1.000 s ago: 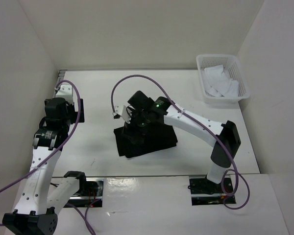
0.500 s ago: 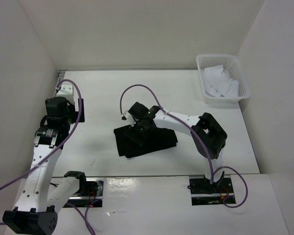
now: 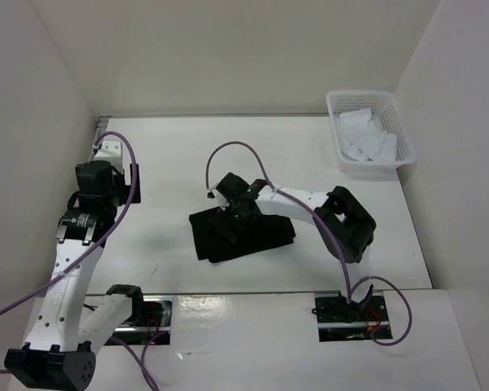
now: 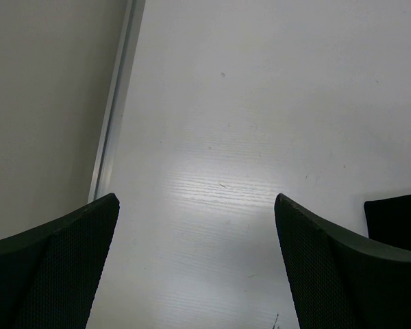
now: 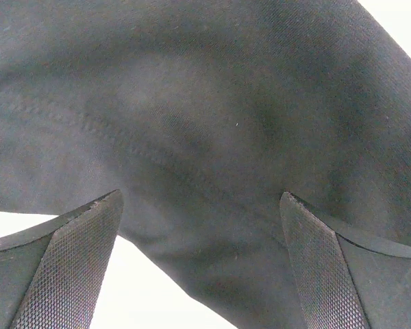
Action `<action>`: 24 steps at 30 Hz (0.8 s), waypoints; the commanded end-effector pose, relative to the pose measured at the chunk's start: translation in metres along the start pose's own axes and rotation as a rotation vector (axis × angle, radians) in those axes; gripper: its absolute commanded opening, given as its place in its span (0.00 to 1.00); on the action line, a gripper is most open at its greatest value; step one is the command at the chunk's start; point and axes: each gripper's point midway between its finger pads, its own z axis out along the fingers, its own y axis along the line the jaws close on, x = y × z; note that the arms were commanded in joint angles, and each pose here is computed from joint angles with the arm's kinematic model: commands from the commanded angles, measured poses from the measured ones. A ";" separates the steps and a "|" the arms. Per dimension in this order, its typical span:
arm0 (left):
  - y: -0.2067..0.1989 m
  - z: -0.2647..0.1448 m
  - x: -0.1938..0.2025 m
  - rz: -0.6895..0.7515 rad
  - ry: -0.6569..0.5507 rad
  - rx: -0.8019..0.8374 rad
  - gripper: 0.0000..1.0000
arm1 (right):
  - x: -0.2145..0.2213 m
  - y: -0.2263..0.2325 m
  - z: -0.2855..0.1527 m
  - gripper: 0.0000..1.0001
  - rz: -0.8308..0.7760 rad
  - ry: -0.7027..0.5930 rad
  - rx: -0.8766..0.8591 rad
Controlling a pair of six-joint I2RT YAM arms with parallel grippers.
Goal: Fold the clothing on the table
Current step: Fold the skirt
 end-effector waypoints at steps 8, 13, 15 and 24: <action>0.004 0.003 -0.004 -0.028 -0.017 -0.027 1.00 | -0.025 -0.010 0.035 0.99 0.076 -0.008 0.043; 0.005 0.006 -0.003 -0.025 -0.008 -0.036 1.00 | -0.052 -0.029 0.043 0.99 0.094 -0.056 0.089; 0.005 0.006 -0.003 -0.025 -0.008 -0.036 1.00 | -0.074 -0.037 0.039 0.99 0.098 -0.096 0.096; 0.004 0.006 -0.003 -0.035 -0.008 -0.036 1.00 | -0.122 -0.084 0.051 0.99 0.114 -0.163 0.185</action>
